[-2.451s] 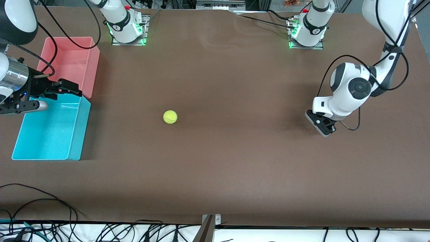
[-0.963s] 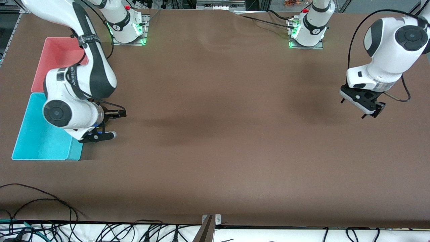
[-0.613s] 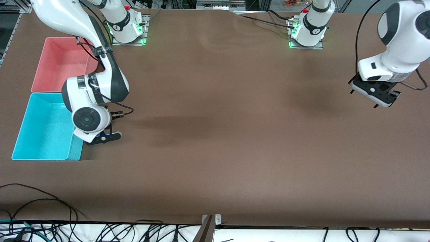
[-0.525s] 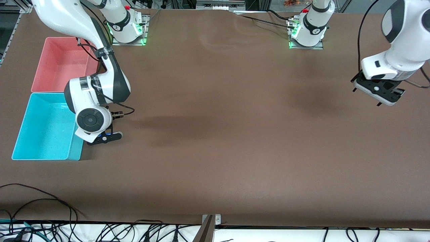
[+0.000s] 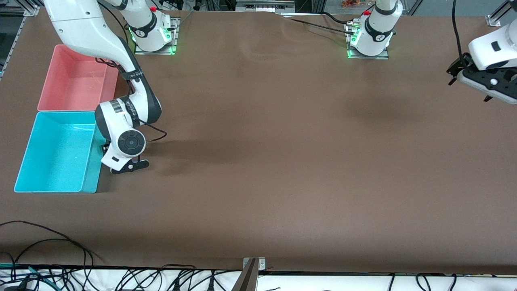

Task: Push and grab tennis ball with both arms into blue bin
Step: 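Grasp the tennis ball with the right gripper while the left gripper withdraws, then carry the ball with the right gripper over the cyan bin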

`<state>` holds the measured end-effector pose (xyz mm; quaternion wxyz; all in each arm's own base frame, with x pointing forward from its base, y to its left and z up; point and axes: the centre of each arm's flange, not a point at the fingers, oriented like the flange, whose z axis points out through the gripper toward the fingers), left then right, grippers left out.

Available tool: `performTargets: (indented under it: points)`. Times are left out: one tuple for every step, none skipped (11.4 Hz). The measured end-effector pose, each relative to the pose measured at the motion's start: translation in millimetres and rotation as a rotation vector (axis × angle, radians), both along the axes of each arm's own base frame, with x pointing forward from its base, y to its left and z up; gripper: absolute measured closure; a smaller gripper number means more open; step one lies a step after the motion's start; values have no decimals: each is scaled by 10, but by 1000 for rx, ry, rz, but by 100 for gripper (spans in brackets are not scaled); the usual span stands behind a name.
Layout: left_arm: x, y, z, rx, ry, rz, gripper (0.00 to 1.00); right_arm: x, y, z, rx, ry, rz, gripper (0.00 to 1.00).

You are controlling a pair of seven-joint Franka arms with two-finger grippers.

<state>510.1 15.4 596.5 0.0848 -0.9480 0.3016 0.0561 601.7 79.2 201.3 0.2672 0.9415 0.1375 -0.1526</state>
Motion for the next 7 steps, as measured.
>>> performTargets:
  points:
    - [-27,-13,101,2,6,25,0,-26,-14,-88,-1,-4,-11,0]
    - [-45,-35,163,-10,6,55,0,-38,-13,-139,-1,-7,-17,0]
    - [-57,-57,176,-33,9,87,0,-40,-8,-164,-3,-15,-27,0]
    - [-64,-84,172,-67,12,119,0,-40,-4,-189,-6,-24,-35,0]
    - [-63,-103,173,-93,13,141,0,-42,0,-230,-6,-27,-37,0]
    - [-61,-118,175,-117,15,159,0,-50,0,-284,-7,-25,-37,0]
    - [-68,-129,172,-135,21,179,0,-58,0,-333,-8,-23,-39,1]
